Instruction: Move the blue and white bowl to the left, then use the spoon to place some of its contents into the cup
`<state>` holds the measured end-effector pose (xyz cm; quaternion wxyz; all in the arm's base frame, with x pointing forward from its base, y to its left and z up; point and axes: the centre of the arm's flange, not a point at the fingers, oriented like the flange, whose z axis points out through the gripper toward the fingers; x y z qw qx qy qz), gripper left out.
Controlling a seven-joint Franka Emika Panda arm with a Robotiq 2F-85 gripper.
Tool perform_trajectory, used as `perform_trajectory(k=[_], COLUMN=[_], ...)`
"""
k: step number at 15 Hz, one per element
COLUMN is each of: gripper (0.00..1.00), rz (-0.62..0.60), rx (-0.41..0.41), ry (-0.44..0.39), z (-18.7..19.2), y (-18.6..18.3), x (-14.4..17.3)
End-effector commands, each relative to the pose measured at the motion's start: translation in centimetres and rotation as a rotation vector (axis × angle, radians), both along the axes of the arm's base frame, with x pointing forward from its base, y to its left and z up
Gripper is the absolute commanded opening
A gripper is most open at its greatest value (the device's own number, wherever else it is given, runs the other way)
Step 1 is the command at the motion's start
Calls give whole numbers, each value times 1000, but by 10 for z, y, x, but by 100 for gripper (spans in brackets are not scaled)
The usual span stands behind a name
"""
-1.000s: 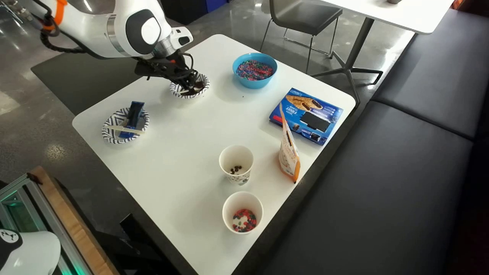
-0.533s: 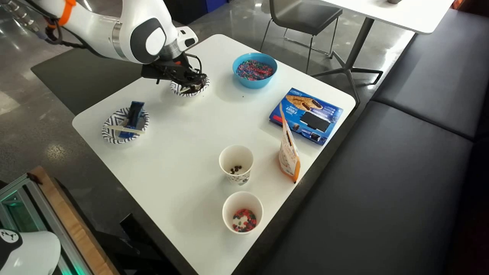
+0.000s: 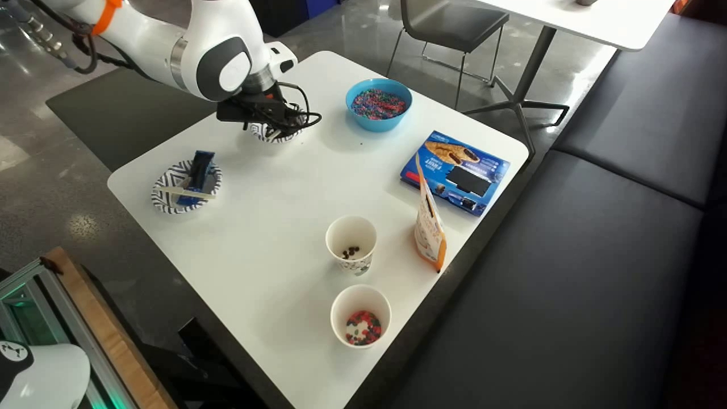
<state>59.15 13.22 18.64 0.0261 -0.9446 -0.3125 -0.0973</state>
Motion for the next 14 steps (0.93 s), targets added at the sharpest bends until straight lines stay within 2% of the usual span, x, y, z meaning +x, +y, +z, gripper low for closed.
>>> perform_trajectory(k=[1, 10, 14], gripper=[4, 4, 4], rz=[59, 163, 176], rx=[57, 158, 237], ry=[-13, -13, -13], z=[-9, -14, -12], y=[-4, -7, -15], x=[0, 0, 1])
